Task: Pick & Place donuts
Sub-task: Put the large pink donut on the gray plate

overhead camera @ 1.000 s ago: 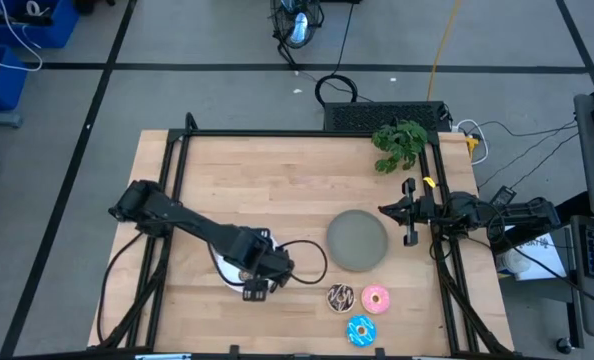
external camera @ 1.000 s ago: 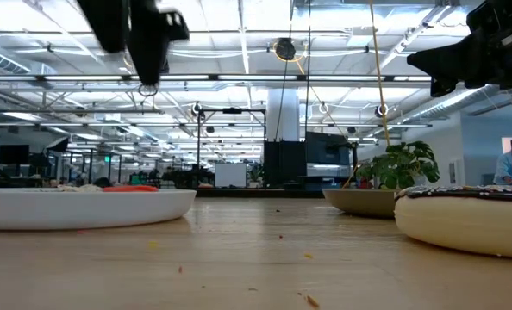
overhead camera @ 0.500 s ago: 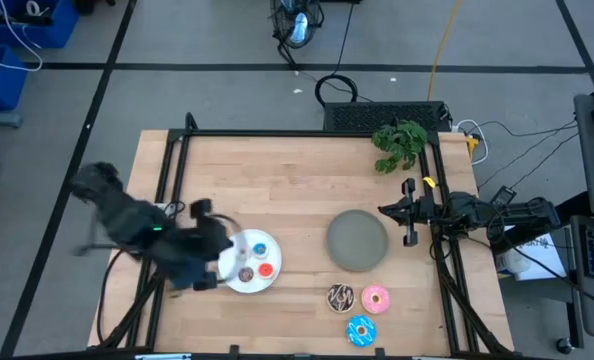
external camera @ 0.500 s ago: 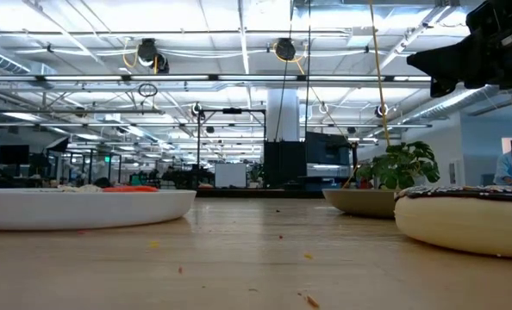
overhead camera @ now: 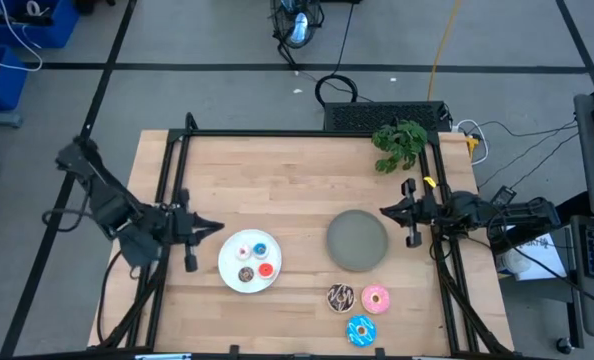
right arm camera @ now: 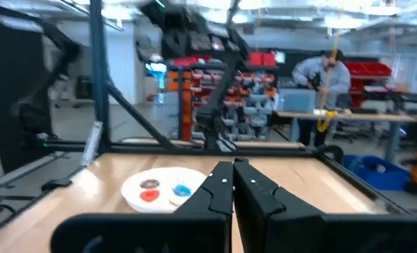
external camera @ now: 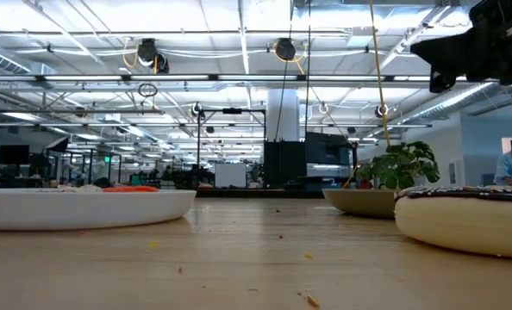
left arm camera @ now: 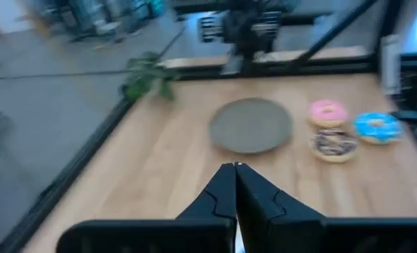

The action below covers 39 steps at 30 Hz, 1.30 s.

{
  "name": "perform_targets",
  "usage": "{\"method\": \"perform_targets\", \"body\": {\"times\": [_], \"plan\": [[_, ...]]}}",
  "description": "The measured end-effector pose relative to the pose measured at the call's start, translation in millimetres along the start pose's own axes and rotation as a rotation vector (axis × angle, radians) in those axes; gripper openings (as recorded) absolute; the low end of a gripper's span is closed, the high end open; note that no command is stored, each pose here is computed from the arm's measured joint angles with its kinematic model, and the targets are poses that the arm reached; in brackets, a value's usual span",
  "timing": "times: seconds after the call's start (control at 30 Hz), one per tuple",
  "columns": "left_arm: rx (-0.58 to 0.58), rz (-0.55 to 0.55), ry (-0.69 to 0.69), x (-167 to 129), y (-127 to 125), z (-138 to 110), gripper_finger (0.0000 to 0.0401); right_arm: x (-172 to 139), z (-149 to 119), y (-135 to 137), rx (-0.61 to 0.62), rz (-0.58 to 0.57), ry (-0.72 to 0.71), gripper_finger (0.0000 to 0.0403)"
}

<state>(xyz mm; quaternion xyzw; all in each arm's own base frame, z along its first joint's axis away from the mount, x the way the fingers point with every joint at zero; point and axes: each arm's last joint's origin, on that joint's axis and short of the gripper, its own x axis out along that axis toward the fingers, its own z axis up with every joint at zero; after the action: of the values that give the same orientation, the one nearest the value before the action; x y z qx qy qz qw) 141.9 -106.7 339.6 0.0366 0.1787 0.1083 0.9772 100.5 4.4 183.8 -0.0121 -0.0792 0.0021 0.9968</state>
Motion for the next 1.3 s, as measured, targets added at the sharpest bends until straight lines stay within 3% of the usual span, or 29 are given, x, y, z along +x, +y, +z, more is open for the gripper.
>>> {"method": "perform_targets", "body": {"times": [0.33, 0.47, 0.57, 0.83, 0.97, 1.13, 1.3], "plan": [[0.032, -0.219, -0.404, 14, 37, -58, 0.0004, 0, 6, 0, -0.006, 0.004, -0.061, 0.0000], [0.017, -0.206, -0.432, 16, 55, -72, 0.0004, 0, 6, 0, 0.007, 0.006, -0.058, 0.0000], [0.006, -0.261, -0.435, 19, 60, -82, 0.0003, 0, 6, 0, -0.010, 0.005, -0.058, 0.0000], [0.036, -0.284, -0.306, 45, 60, -132, 0.0003, 0, 4, 0, -0.056, 0.005, -0.038, 0.0000], [0.073, -0.312, -0.342, 44, 60, -144, 0.0003, 0, 3, 0, -0.031, 0.006, -0.036, 0.0000], [0.092, -0.251, -0.433, 45, 63, -166, 0.0004, 0, 3, 0, -0.034, 0.005, -0.030, 0.0000], [0.116, -0.294, -0.522, 33, 65, -156, 0.0003, 0, 3, -1, -0.094, -0.021, -0.027, 0.0000]]}}
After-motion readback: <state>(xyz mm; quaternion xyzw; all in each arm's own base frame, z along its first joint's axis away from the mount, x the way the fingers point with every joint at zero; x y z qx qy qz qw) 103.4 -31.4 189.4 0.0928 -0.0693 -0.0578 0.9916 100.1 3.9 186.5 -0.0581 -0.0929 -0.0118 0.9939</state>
